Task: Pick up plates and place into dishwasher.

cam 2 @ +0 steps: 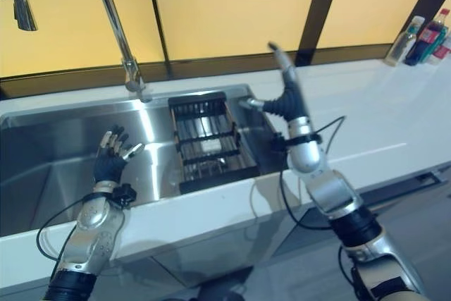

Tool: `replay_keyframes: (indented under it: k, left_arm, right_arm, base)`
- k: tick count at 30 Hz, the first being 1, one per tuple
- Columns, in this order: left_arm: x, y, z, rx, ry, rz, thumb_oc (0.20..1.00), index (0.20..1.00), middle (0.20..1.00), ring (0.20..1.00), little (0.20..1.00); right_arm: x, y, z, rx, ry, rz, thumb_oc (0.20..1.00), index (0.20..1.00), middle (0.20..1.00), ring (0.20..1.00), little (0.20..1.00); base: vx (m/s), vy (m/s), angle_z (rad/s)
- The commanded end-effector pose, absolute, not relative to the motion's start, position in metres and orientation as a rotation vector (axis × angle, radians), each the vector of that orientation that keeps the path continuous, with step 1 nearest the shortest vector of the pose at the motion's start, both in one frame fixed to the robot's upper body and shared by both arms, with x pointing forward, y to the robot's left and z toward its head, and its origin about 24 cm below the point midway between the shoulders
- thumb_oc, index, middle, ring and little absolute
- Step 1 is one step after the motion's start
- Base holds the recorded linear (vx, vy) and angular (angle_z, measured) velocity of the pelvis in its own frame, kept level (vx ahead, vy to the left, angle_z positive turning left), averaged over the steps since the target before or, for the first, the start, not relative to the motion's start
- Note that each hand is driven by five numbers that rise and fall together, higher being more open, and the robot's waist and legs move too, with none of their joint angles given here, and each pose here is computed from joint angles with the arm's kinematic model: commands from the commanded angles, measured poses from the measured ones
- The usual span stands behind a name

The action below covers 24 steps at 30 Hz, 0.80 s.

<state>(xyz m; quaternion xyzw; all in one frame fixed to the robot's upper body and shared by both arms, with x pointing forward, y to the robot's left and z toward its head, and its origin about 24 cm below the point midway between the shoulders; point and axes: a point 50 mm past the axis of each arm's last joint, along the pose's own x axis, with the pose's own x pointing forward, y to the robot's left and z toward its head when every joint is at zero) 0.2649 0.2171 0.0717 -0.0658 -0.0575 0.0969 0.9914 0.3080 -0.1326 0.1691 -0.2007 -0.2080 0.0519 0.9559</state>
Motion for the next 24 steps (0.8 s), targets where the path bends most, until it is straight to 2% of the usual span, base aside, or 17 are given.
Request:
replay_keyframes:
  k: [1,10,24]
  left_arm:
    - [0.272,0.211,0.088,-0.083,-0.185,0.133,1.0,1.0,1.0,1.0,1.0]
    - [0.268,0.215,0.074,-0.07,-0.119,0.169,1.0,1.0,1.0,1.0,1.0]
    - [0.27,0.214,0.071,-0.095,-0.081,0.154,1.0,1.0,1.0,1.0,1.0]
  right_arm:
    - [0.31,-0.121,0.153,-0.288,-0.371,0.174,1.0,1.0,1.0,1.0,1.0]
    - [0.303,-0.132,0.096,-0.141,-0.17,0.046,1.0,1.0,1.0,1.0,1.0]
    - [0.303,-0.131,0.086,-0.138,-0.14,0.016,1.0,1.0,1.0,1.0,1.0]
  base:
    - [0.02,-0.04,0.22]
    - [0.02,-0.024,0.12]
    - [0.0,-0.005,0.05]
